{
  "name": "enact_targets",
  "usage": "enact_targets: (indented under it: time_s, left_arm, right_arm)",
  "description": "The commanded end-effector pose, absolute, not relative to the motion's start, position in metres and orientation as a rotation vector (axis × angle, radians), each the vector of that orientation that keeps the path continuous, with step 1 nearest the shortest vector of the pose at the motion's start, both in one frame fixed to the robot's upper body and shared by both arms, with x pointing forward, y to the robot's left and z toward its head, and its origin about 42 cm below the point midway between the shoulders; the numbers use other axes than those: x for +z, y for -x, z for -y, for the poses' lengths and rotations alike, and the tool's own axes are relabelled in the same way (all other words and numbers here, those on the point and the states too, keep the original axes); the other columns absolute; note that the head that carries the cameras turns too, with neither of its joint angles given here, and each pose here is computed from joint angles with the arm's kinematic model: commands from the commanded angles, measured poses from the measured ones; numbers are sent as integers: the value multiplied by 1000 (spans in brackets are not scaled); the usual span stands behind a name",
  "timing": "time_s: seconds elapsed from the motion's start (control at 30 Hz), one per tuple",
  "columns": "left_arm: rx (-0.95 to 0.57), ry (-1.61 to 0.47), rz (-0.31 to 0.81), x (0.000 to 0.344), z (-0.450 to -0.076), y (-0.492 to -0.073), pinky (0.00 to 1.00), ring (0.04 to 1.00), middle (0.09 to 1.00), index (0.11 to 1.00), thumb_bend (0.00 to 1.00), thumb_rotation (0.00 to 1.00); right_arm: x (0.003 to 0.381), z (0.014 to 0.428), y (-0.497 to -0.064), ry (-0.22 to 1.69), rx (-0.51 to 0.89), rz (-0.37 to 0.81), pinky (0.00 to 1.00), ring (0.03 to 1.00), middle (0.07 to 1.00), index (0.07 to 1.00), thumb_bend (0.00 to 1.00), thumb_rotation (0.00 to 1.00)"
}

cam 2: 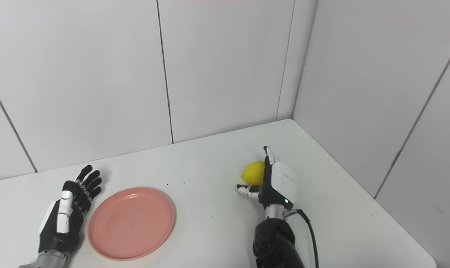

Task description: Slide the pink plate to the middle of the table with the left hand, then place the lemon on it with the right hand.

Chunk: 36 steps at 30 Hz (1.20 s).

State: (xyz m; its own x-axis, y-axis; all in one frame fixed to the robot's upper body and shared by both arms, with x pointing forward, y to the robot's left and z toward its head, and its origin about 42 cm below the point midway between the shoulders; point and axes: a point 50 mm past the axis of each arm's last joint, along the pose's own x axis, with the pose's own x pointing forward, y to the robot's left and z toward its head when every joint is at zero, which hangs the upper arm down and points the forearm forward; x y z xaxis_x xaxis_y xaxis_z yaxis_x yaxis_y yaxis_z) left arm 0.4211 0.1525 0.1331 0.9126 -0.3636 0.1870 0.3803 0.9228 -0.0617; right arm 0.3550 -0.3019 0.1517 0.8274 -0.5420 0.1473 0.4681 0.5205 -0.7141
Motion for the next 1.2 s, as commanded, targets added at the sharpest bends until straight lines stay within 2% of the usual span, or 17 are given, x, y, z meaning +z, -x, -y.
enact_targets:
  time_s: [0.0,0.13,0.23,0.33,0.37,0.4,0.43,0.47,0.5,0.6,0.9,1.17]
  left_arm:
    - [-378,99,145,115,-161,-411,951,938,924,913,775,1000]
    - [-379,106,145,115,-161,-411,955,939,927,916,775,1000]
    - [-377,102,146,116,-162,-411,952,939,927,917,772,1000]
    - [-373,102,149,116,-162,-411,949,939,926,917,770,1000]
    - [-371,103,149,116,-162,-411,949,938,926,916,771,1000]
    - [-371,104,149,116,-162,-411,948,937,926,916,770,1000]
    - [-371,104,149,116,-162,-411,949,936,925,915,771,1000]
    - [-372,104,150,116,-162,-411,949,936,925,915,772,1000]
    - [-372,102,151,117,-162,-411,950,938,927,916,774,1000]
    - [-373,104,153,118,-162,-410,953,936,925,914,772,1000]
    - [-374,102,158,121,-160,-408,948,934,923,911,781,1000]
    - [-368,96,165,129,-153,-401,939,935,931,920,755,1000]
  right_arm:
    - [168,306,-366,821,-634,-22,780,858,884,890,865,142]
    - [165,305,-369,797,-640,-29,755,842,869,871,847,115]
    - [162,305,-372,791,-660,-3,724,800,818,821,811,48]
    - [160,305,-374,789,-686,38,673,727,736,753,762,6]
    - [159,305,-374,786,-696,51,628,673,685,724,739,2]
    - [158,305,-374,780,-705,60,594,633,591,697,651,1]
    - [157,306,-374,776,-711,66,562,598,542,676,605,0]
    - [156,306,-374,776,-725,75,542,577,512,663,576,0]
    - [155,306,-374,774,-738,85,491,496,491,606,545,0]
    - [153,306,-373,759,-759,103,423,414,470,549,515,0]
    - [154,305,-369,750,-787,139,411,413,459,538,513,0]
    - [171,290,-361,715,-768,230,341,384,465,544,511,0]
